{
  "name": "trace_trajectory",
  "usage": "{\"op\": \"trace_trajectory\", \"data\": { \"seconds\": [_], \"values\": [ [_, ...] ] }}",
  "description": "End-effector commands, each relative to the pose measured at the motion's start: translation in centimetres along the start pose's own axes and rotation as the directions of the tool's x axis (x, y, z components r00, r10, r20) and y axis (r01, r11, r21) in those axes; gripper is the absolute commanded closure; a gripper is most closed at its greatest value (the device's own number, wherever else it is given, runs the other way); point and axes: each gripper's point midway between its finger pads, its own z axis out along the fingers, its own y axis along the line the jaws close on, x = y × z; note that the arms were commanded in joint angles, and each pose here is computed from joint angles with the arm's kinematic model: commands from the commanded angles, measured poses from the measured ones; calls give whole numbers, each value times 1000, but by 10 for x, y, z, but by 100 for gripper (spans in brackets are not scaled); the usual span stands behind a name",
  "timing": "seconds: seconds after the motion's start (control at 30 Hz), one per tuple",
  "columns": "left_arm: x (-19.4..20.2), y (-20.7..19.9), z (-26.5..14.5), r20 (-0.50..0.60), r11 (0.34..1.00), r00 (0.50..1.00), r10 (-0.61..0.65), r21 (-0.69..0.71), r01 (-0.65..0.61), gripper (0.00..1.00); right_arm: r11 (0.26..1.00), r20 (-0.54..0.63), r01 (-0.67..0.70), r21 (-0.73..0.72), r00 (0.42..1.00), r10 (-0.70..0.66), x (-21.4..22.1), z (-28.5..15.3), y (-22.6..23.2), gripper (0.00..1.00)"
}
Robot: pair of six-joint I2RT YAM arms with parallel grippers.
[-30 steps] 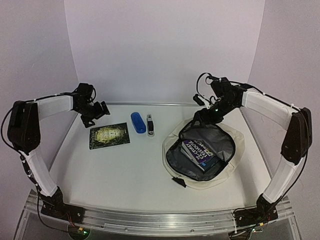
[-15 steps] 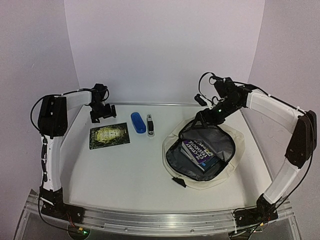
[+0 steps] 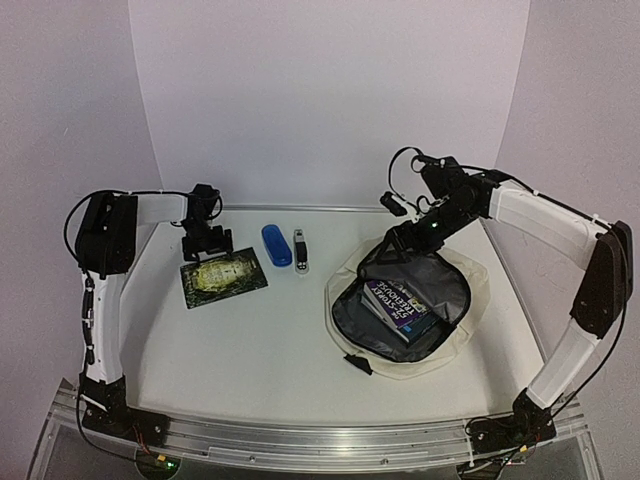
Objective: Pack the student bag
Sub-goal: Move the book to the center of the board.
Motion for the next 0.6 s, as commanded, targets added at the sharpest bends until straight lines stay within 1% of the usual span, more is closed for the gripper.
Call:
{"op": "trace_trajectory", "data": {
  "seconds": [0.0,0.1,0.23,0.4,0.5,0.57],
  "values": [
    [50,-24,-15,-66,996,994,92,0,-92,5,999,19,42,-21,999,-42,-10,-2,17,8],
    [75,-35,-21,-85,992,988,126,4,-126,6,998,-4,59,-32,998,-59,-5,7,25,8],
    [119,-53,-20,-126,983,975,183,27,-181,10,995,-42,92,-45,995,-93,3,22,39,8],
    [175,-76,-15,-179,955,938,296,39,-294,12,989,-85,130,-76,987,-136,11,43,59,9],
    [195,-88,-19,-190,948,929,317,75,-308,13,984,-112,145,-99,981,-156,15,57,71,11],
    [195,-96,-33,-158,954,943,293,110,-278,13,982,-121,152,-113,979,-165,14,65,79,14]
  ]
}}
